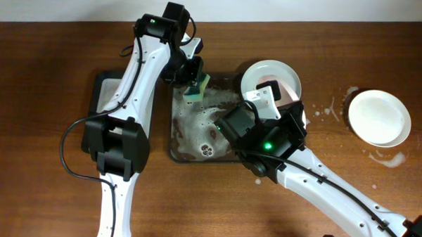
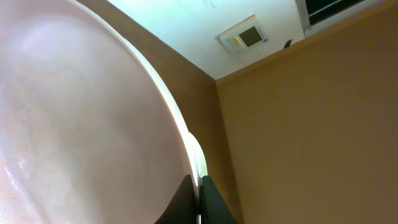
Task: Clean dirty plates on tray and stack at the side
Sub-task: 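Raise the pink plate with the right gripper and swing it right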
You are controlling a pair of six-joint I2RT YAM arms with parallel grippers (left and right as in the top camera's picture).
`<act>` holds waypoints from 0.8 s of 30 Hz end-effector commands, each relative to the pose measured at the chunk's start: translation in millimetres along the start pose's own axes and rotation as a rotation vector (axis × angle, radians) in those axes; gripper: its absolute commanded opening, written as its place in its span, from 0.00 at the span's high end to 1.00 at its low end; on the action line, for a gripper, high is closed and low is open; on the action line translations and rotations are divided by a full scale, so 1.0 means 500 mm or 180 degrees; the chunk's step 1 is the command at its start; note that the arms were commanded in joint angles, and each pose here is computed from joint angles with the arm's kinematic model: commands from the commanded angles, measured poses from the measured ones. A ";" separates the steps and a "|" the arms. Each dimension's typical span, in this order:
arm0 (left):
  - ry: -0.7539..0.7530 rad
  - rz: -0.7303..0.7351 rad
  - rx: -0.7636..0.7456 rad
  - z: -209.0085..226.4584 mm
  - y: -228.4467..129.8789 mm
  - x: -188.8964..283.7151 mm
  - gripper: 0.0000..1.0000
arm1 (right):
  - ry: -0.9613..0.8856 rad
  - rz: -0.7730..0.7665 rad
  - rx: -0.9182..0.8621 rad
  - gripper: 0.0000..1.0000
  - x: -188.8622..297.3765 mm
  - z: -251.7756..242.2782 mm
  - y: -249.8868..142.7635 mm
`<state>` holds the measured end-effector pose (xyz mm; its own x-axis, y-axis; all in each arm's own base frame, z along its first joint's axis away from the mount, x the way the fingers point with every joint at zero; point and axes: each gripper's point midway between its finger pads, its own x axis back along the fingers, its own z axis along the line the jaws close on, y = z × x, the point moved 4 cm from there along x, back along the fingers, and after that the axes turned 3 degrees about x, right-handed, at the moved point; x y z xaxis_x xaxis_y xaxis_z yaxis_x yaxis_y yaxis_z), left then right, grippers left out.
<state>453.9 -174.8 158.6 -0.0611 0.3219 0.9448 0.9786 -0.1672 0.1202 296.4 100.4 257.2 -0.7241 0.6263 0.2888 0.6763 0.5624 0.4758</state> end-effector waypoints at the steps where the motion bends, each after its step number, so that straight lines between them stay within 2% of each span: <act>1: 0.0012 -0.0009 -0.0063 0.001 0.000 0.002 1.00 | 0.0096 -0.0052 -0.0245 0.96 0.006 0.006 0.010; 3: 0.0011 -0.0010 -0.0063 0.001 0.000 0.002 1.00 | 0.0359 -0.0073 -0.0202 0.96 0.019 0.031 0.011; 5: 0.0010 -0.0009 -0.0063 0.001 0.000 0.002 1.00 | -0.0183 -0.0101 -0.0113 0.96 0.015 -0.015 0.007; 6: 0.0010 -0.0009 -0.0063 0.001 0.000 0.002 1.00 | -0.0224 -0.0103 -0.0171 0.96 0.012 -0.019 0.010; 8: 0.0011 -0.0010 -0.0063 0.001 0.000 0.002 1.00 | 0.0005 -0.0088 -0.0132 0.96 0.015 0.001 0.009; 9: 0.0012 -0.0008 -0.0063 0.001 0.000 0.002 1.00 | -0.0084 -0.0065 -0.0058 0.96 0.014 -0.007 0.002; 11: 0.0010 -0.0011 -0.0064 0.001 0.000 0.002 1.00 | 0.0202 -0.0059 -0.0244 0.96 0.018 0.018 0.005; 13: 0.0012 -0.0008 -0.0063 0.001 0.000 0.002 1.00 | 0.0041 -0.0052 -0.0135 0.96 0.019 0.004 -0.002; 14: 0.0013 0.0004 -0.0059 0.001 -0.002 0.002 1.00 | -0.0036 -0.0056 -0.0256 0.96 0.014 -0.004 0.001; 16: 0.0010 -0.0011 -0.0064 0.001 0.000 0.002 1.00 | 0.0238 -0.0086 -0.0383 0.96 0.021 0.022 0.011; 17: 0.0011 -0.0010 -0.0063 0.001 0.000 0.002 1.00 | 0.0662 -0.0038 -0.0416 0.96 0.030 0.058 0.010; 19: 0.0012 -0.0008 -0.0063 0.001 0.000 0.002 0.99 | 0.1099 0.0115 -0.0621 0.96 0.034 0.091 0.003; 24: 0.0014 0.0000 -0.0060 0.001 -0.001 0.002 1.00 | 0.2037 0.0914 -0.1316 0.96 -0.031 0.118 -0.036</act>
<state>453.9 -174.8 158.6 -0.0614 0.3220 0.9448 0.9785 -0.1672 0.1206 300.2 120.2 208.2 -0.6481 0.3714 0.6648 0.7612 0.2880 0.5811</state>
